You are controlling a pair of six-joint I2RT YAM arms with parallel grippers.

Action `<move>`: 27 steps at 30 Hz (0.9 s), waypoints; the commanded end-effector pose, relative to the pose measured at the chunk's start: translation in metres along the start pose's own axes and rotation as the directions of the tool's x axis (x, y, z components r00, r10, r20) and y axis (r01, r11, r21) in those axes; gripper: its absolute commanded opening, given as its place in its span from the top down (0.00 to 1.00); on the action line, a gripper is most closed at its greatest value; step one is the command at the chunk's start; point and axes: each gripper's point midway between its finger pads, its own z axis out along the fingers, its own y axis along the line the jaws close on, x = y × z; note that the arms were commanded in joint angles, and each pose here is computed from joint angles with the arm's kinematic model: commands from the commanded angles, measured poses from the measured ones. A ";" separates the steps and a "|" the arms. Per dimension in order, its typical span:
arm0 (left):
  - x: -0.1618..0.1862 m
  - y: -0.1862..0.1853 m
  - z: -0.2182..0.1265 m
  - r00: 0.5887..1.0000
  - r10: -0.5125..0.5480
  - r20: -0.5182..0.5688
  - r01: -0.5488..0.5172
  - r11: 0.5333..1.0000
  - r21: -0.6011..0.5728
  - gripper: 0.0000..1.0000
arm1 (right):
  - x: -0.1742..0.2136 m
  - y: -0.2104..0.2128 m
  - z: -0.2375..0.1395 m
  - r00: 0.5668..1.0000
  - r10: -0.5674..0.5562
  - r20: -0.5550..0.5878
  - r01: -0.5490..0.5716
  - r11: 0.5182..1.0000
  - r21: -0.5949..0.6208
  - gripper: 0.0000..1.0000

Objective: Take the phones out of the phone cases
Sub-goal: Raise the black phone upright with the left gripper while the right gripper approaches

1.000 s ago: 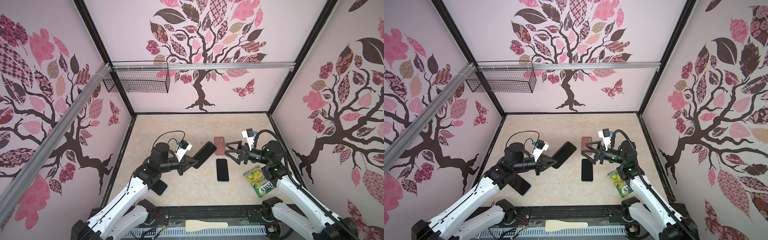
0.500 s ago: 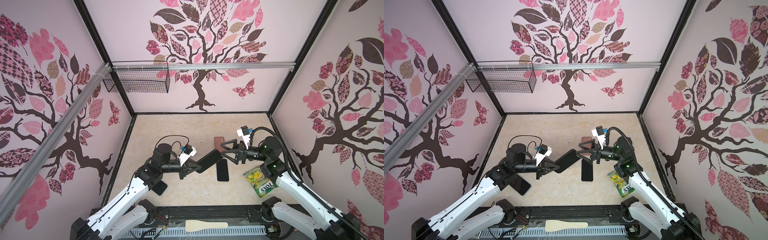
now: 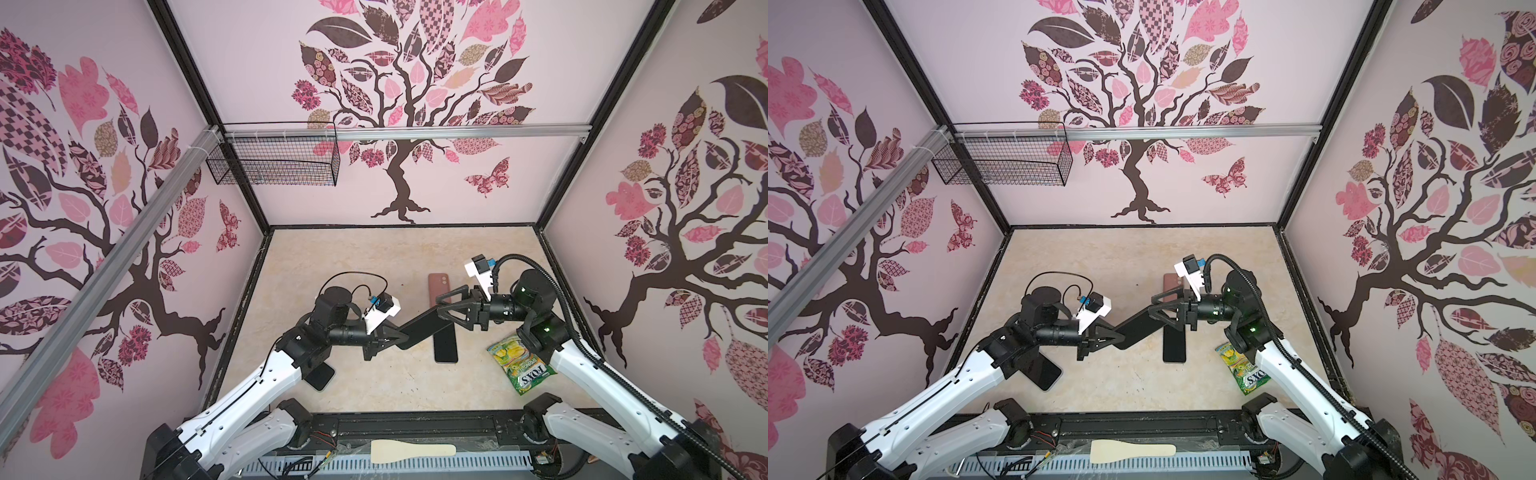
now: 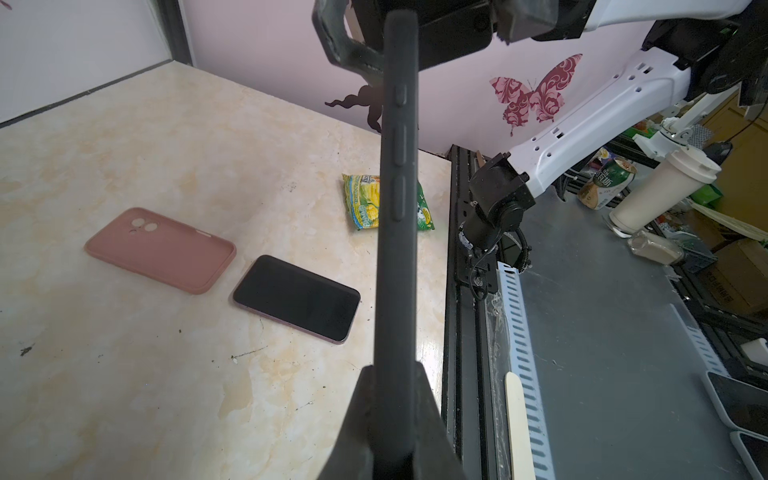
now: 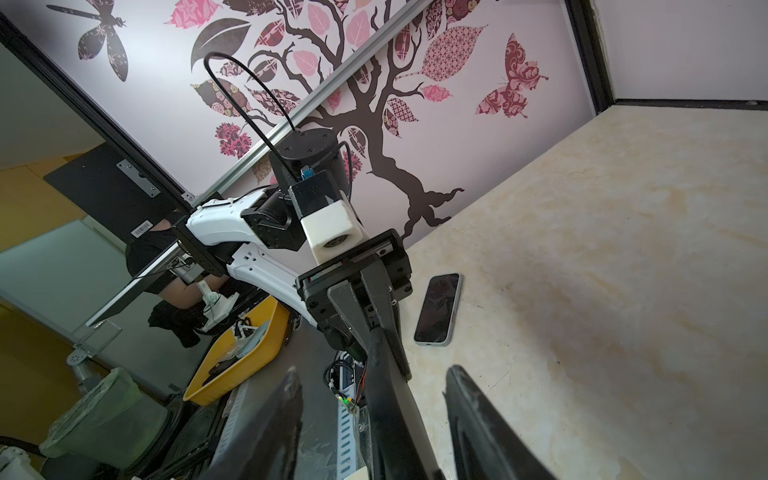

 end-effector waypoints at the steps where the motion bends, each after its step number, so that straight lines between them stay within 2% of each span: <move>1: -0.040 -0.009 -0.009 0.988 0.112 0.104 -0.113 0.994 0.001 1.00 | -0.004 0.007 0.001 1.000 0.008 -0.008 -0.008 0.999 -0.031 0.48; 27: -0.047 -0.008 -0.008 0.985 0.112 0.130 -0.112 0.994 -0.011 1.00 | -0.001 0.000 0.014 0.994 0.106 -0.029 -0.108 0.992 -0.060 0.69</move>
